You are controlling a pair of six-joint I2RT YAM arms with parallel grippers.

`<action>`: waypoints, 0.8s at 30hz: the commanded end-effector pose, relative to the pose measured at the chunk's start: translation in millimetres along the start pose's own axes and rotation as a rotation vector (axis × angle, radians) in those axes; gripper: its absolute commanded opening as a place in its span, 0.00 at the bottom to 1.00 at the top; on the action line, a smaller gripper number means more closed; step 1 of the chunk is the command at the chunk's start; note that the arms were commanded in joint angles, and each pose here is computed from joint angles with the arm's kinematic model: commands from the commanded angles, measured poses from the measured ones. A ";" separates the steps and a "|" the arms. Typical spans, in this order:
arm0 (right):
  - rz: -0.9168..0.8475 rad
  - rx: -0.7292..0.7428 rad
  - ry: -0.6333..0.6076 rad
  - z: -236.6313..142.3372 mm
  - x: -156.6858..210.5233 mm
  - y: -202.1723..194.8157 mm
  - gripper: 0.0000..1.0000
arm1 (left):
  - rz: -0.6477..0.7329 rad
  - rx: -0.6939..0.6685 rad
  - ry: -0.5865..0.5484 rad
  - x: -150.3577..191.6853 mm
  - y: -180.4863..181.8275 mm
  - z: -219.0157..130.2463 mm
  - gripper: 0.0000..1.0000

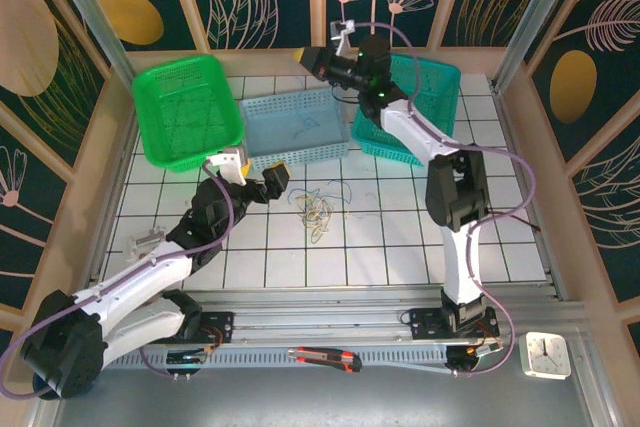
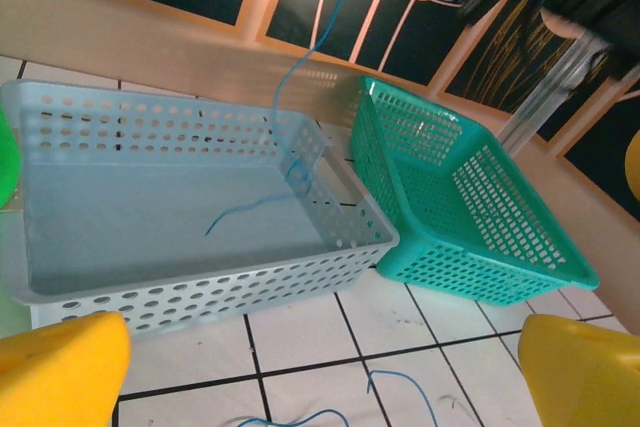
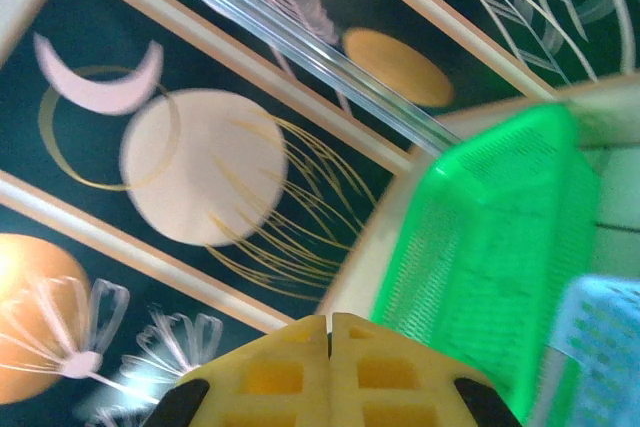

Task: Untangle the cables
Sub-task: Place the cable in the container.

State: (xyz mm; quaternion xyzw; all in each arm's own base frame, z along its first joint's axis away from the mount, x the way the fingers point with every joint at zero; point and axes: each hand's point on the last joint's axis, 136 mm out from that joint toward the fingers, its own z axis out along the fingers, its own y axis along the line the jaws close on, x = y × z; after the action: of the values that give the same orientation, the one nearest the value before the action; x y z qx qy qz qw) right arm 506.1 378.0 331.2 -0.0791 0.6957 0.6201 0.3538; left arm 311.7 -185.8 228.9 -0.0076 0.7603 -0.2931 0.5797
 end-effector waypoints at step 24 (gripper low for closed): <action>-0.201 0.326 0.071 -41.4 50.8 -24.3 0.58 | -0.065 -0.042 -0.028 -36.0 -1.6 13.3 0.99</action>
State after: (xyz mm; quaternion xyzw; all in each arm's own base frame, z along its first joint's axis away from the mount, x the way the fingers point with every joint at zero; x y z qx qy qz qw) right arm 474.4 362.9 235.4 -0.1076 0.8190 0.4446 0.3464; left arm 330.7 -173.9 252.0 -0.0536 0.7559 -0.2857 0.5866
